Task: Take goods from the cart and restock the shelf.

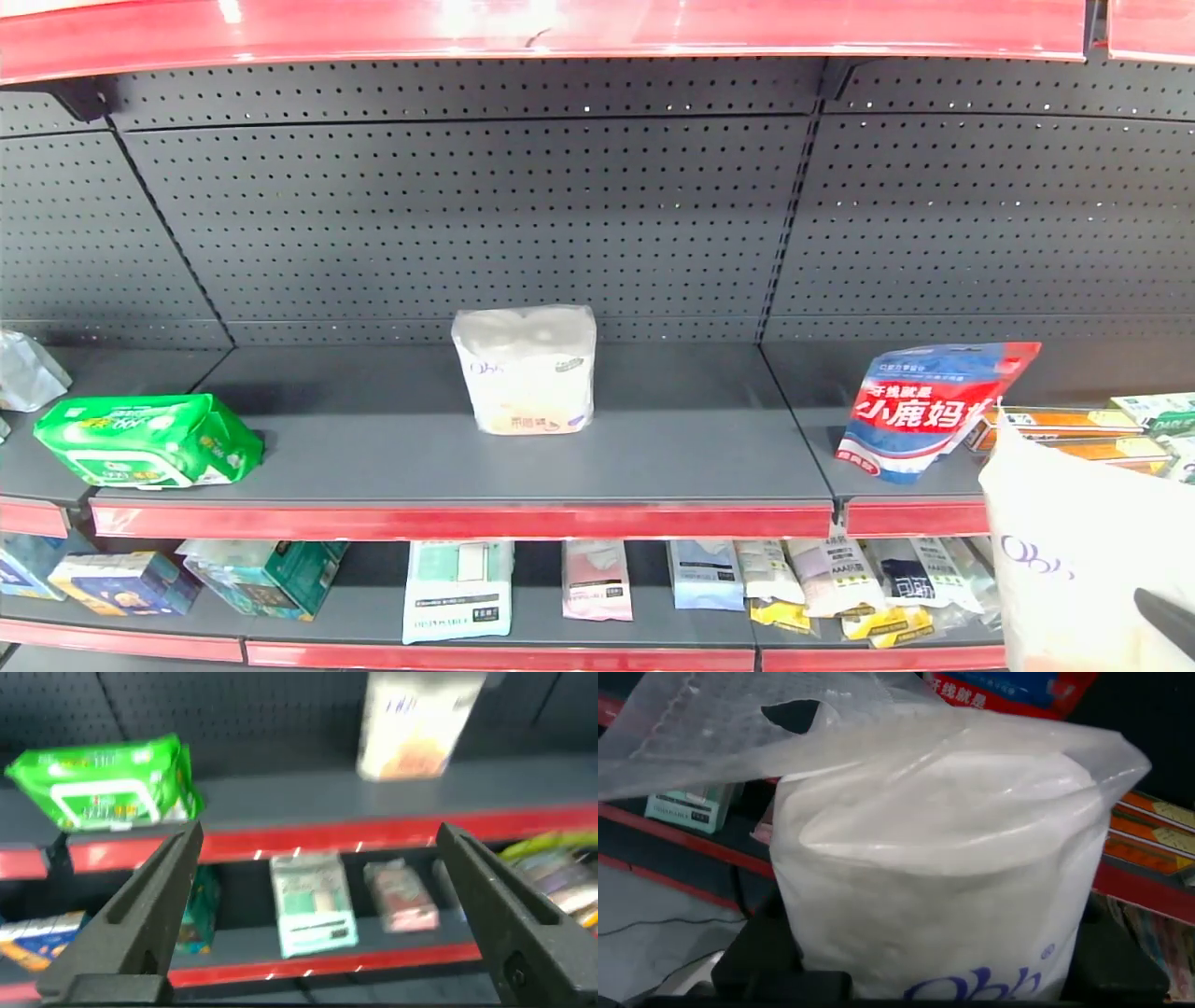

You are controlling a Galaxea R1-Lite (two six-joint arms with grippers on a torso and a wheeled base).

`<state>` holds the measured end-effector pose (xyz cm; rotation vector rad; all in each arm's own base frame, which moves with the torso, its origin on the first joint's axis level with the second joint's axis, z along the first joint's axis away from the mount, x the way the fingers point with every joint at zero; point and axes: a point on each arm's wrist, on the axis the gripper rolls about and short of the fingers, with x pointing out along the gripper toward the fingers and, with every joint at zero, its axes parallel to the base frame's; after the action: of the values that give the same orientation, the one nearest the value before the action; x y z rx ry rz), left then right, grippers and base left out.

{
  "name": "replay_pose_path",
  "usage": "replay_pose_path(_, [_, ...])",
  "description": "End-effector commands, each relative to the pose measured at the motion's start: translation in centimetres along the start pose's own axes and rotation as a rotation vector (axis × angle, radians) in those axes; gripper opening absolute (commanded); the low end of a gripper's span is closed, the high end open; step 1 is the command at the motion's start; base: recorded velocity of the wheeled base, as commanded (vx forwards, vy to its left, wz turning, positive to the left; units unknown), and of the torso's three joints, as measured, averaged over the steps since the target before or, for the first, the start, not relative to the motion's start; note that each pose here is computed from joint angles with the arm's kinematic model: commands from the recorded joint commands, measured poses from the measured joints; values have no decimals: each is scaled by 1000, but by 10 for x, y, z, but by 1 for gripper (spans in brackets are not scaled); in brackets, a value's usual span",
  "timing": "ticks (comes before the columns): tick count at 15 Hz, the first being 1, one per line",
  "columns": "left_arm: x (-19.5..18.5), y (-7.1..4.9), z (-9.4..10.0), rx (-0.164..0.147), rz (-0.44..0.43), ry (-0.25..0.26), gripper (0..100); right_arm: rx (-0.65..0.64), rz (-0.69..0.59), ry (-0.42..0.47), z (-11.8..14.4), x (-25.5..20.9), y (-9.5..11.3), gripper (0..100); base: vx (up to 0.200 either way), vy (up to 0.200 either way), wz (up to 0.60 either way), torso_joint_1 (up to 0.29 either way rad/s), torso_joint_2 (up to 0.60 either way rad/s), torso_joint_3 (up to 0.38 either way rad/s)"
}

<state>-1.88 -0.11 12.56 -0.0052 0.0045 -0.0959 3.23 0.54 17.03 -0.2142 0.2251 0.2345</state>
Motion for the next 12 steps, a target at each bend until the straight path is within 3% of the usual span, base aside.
replay_pose_path(1, [53,4,67,-50,12,155,100,33,-77,-101,-12,-22,5,0,0,0,0,0,0,0])
replay_pose_path(2, [61,5,65,-28,29,197,100,45,-79,-107,-14,-23,6,0,0,0,0,0,0,0])
replay_pose_path(3, [84,7,62,6,65,292,100,53,-85,-127,-19,-27,7,0,0,0,0,0,0,0])
replay_pose_path(4, [94,8,61,29,58,317,100,54,-92,-134,-20,-29,8,0,0,0,0,0,0,0])
replay_pose_path(5, [122,9,59,57,-2,356,100,53,-104,-146,-21,-31,8,0,0,0,0,0,0,0])
replay_pose_path(6, [146,10,58,51,-104,342,100,54,-121,-144,-21,-31,8,0,0,0,0,0,0,0])
replay_pose_path(7, [158,11,56,56,-145,333,100,55,-134,-140,-21,-31,8,0,0,0,0,0,0,0])
replay_pose_path(8, [191,20,47,118,-235,332,100,56,-154,-130,-22,-30,7,0,0,0,0,0,0,0])
replay_pose_path(10, [226,41,33,169,-341,328,100,54,-168,-127,-22,-31,7,0,0,0,0,0,0,0])
replay_pose_path(11, [237,47,30,177,-370,320,100,54,-179,-127,-22,-31,7,0,0,0,0,0,0,0])
replay_pose_path(12, [259,53,25,163,-441,313,100,54,-196,-119,-23,-32,7,0,0,0,0,0,0,0])
